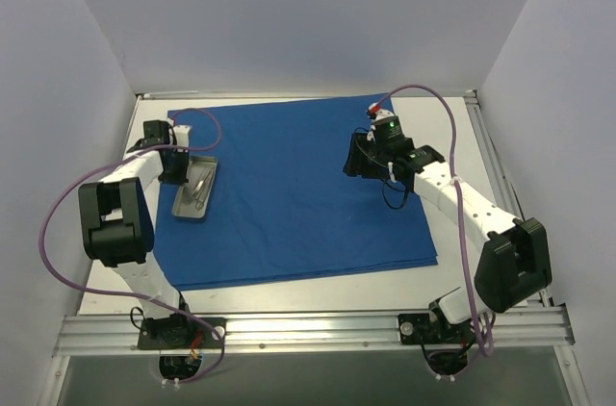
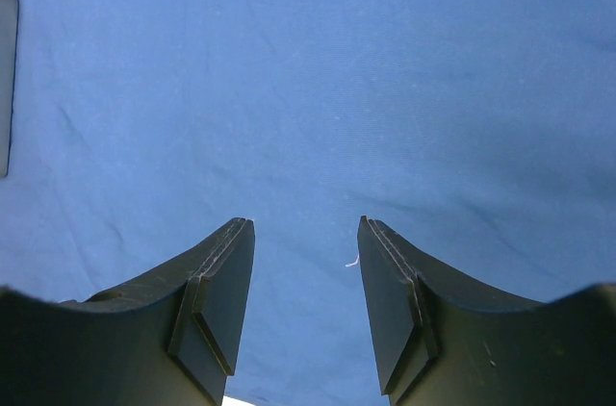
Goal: Open and lay out the surgical kit
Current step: Place the container in the surgical kit.
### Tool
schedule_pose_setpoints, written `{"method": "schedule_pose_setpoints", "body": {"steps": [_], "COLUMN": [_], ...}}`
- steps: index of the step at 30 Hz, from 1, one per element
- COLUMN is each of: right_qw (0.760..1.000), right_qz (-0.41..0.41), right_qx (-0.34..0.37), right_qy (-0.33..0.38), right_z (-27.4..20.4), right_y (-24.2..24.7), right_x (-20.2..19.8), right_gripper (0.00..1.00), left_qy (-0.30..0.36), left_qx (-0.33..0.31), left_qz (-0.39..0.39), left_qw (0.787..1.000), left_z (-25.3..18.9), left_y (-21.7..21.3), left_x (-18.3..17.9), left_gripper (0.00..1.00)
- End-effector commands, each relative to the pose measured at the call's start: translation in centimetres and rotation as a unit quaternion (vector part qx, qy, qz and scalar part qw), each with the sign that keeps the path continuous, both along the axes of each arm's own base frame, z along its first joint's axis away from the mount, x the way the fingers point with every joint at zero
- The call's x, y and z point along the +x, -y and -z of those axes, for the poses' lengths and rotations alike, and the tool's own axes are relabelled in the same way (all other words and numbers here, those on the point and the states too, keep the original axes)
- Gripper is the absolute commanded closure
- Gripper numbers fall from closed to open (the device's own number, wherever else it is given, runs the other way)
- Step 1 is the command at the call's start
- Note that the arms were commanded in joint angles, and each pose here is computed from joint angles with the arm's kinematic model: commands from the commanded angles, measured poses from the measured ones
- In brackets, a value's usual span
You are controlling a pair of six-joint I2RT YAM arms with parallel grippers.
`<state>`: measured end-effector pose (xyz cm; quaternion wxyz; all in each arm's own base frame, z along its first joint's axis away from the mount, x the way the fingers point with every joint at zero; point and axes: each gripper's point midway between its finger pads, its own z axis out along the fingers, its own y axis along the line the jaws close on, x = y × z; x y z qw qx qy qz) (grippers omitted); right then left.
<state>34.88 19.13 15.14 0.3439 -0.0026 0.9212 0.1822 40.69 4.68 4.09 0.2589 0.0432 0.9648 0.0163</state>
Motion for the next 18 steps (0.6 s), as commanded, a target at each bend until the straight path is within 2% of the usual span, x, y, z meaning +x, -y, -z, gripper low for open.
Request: {"method": "schedule_pose_setpoints", "body": {"steps": [1,8,15,18], "right_qw": [1.0,1.0,1.0,1.0], "right_qz": [-0.008,-0.004,-0.005,-0.005], "right_qx": [0.002,0.0,0.002,0.001], "right_qy": [0.01,0.011,0.011,0.011], "right_z": [-0.6,-0.7,-0.8,-0.7], "right_y": [-0.5,-0.3,-0.5,-0.5], "right_x": [0.4,0.3,0.3,0.2], "right_gripper": [0.52,0.52,0.52,0.52], "left_qy": [0.041,0.016,0.013,0.015], "left_qx": [0.009,-0.006,0.001,0.004], "left_qz": [-0.002,-0.024,-0.033,-0.034], "left_qw": [0.999,1.0,0.999,0.999], "left_z": [-1.9,-1.5,-1.6,-1.7], "left_y": [-0.7,-0.7,-1.0,-1.2], "left_x": [2.4,1.8,1.5,1.5], "left_gripper": [0.98,0.97,0.88,0.92]}}
